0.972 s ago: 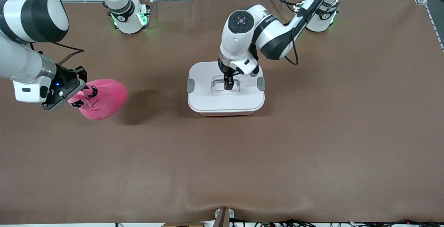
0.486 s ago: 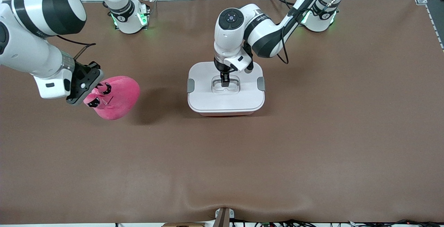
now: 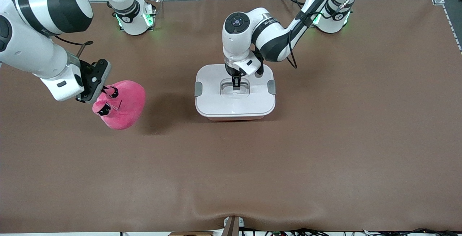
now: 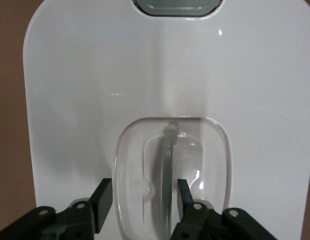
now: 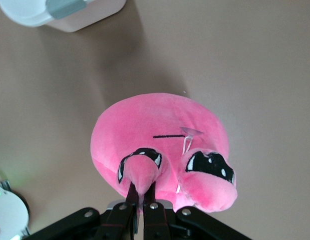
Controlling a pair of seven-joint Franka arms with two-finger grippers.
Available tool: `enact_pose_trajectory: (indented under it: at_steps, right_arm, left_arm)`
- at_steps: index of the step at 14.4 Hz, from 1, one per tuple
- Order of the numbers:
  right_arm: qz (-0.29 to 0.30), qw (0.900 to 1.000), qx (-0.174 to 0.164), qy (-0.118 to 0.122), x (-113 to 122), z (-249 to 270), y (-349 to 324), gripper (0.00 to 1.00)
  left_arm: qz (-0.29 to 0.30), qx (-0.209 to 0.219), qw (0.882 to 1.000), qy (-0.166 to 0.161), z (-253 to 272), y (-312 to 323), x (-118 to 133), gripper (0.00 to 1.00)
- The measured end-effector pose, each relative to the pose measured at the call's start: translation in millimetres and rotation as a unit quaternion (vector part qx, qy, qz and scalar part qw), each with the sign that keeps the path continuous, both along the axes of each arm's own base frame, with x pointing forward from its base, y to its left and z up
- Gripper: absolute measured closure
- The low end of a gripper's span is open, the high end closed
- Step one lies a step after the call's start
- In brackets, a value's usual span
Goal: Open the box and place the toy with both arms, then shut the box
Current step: 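Grasp the lid handle with the left gripper while the right gripper lifts the plush, then lift the lid off with the left gripper while the right gripper carries the plush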
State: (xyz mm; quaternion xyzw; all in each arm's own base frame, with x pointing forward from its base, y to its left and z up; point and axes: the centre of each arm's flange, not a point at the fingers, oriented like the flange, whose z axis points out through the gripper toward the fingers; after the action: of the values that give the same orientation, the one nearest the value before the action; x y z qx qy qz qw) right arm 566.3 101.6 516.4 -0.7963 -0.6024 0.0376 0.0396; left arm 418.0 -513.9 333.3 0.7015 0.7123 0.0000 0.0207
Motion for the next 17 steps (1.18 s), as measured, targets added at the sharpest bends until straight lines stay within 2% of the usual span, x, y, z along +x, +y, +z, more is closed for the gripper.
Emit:
enact_pose_trajectory:
  at_steps: [1, 5, 8, 13, 17]
  right_arm:
    - [0.017, 1.000, 0.002, -0.002, 0.5, 0.3, -0.6, 0.93]
    - [0.077, 0.997, 0.010, -0.013, 3.6, 1.9, -4.7, 0.93]
    - [0.121, 0.992, 0.014, -0.015, 1.9, 2.3, 4.4, 0.93]
    - [0.170, 0.985, 0.020, -0.033, 1.3, 5.9, 27.0, 0.93]
    - [0.223, 0.974, 0.017, -0.048, 0.4, 9.8, 42.7, 0.93]
  left_arm:
    - [0.000, 0.000, 1.000, -0.001, 0.0, 0.4, 0.6, 0.52]
    - [0.002, -0.003, 1.000, -0.004, 4.1, 2.6, 6.1, 0.60]
    - [0.002, -0.005, 1.000, -0.008, 6.8, 3.2, 8.7, 0.92]
    - [0.002, -0.009, 1.000, -0.015, 13.5, 4.6, 13.2, 0.93]
    - [-0.005, -0.020, 0.999, -0.030, 37.5, 5.7, 20.7, 0.93]
